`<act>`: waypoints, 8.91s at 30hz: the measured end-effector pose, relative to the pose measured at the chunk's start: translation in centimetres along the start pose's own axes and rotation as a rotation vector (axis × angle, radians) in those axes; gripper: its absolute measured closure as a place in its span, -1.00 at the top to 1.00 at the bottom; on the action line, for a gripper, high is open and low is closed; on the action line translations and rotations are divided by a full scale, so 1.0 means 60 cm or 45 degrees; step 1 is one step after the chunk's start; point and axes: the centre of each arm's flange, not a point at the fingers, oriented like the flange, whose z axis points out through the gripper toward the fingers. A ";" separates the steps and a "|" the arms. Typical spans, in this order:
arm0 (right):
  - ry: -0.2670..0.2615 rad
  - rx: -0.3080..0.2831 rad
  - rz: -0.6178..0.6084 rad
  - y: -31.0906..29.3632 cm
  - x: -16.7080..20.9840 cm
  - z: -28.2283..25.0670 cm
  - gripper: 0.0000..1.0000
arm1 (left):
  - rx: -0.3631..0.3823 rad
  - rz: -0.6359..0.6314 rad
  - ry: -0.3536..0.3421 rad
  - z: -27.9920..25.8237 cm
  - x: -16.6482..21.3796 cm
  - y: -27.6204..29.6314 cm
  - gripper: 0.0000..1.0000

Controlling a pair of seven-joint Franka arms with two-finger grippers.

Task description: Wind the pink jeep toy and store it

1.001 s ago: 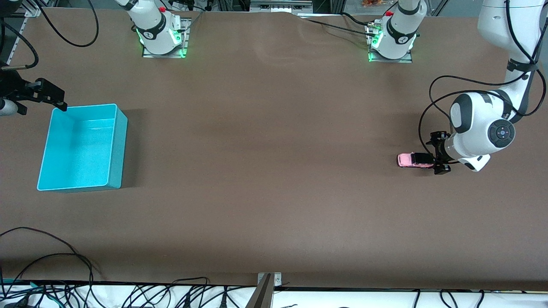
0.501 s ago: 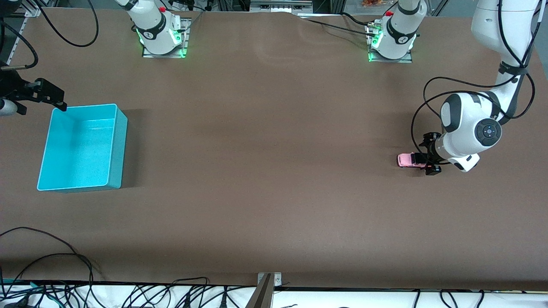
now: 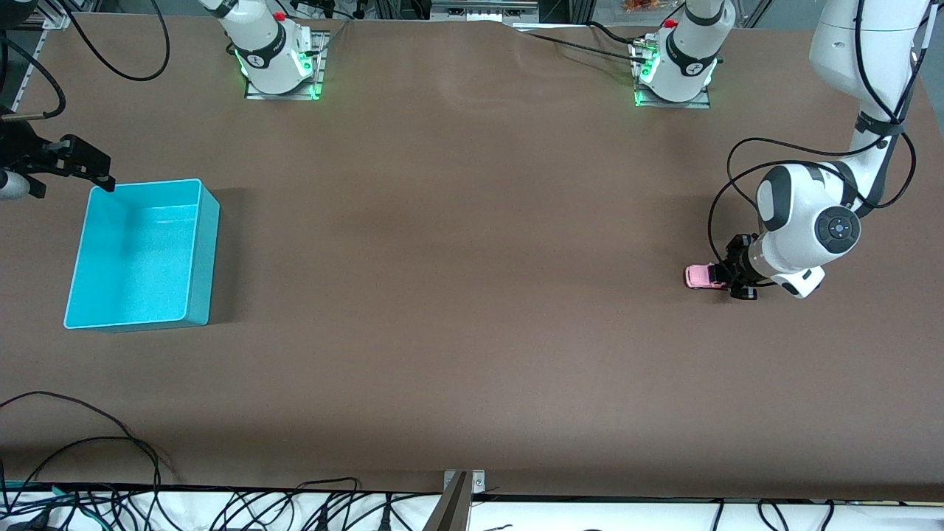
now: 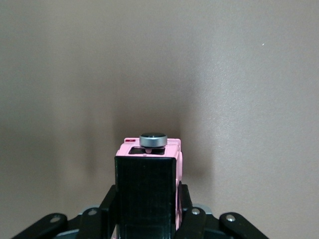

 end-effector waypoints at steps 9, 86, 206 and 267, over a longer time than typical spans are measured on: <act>0.000 0.000 0.000 0.000 0.000 0.000 1.00 | -0.044 -0.057 -0.004 -0.031 -0.020 0.026 0.00; 0.000 0.000 -0.002 -0.001 0.000 0.000 1.00 | 0.002 0.076 0.014 -0.001 -0.014 0.038 0.00; 0.040 -0.007 0.007 0.007 0.016 0.011 1.00 | -0.120 1.831 0.080 -0.544 -0.025 0.079 1.00; -0.252 0.027 0.136 -0.007 0.026 0.119 1.00 | -0.107 1.850 0.082 -0.540 -0.036 0.078 1.00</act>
